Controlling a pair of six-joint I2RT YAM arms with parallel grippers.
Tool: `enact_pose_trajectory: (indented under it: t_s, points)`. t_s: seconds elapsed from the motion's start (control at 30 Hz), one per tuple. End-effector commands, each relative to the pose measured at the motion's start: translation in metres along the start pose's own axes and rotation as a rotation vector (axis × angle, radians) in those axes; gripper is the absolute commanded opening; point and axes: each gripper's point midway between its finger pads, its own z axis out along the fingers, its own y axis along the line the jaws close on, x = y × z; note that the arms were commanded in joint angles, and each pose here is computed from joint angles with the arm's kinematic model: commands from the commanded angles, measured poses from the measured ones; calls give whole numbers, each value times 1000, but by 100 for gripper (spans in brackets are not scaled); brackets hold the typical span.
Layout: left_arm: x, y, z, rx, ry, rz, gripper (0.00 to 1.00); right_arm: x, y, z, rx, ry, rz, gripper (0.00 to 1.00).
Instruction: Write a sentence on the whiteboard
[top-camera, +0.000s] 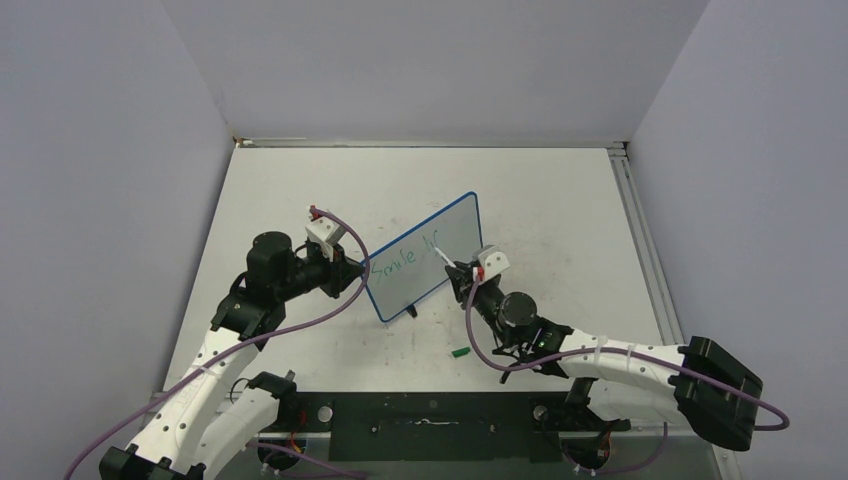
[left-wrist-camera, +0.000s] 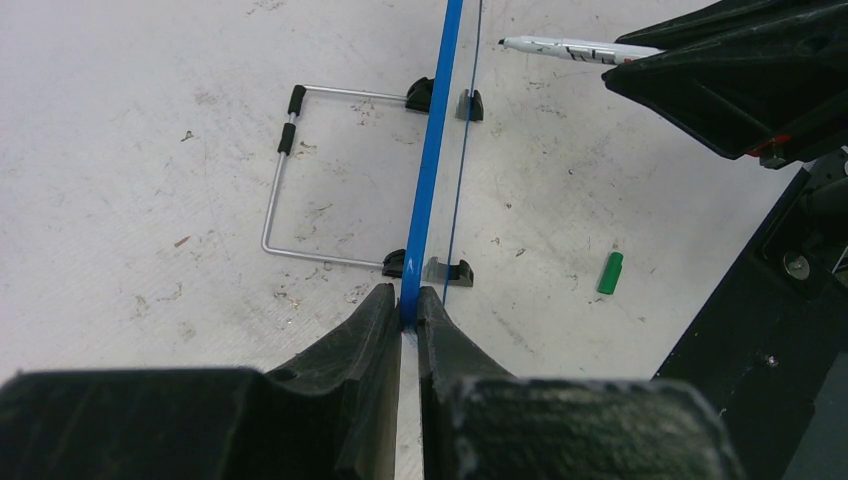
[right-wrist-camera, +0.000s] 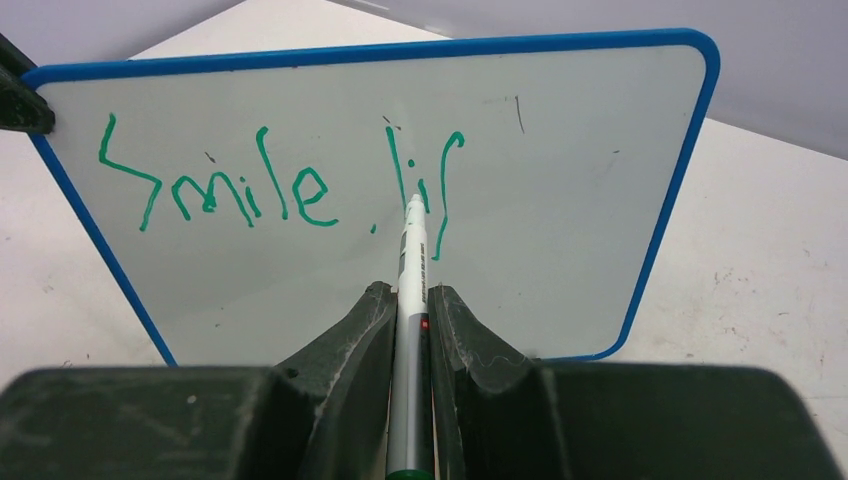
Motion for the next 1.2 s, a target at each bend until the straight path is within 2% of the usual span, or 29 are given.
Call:
enact_pose_trajectory:
  t_s: [0.0, 1.17]
  points:
    - [5, -4, -1, 14, 27, -14, 0, -18, 0, 10, 14, -47, -3, 5]
    - [6, -3, 0, 12, 32, -17, 0, -17, -13, 30, 72, -61, -26, 5]
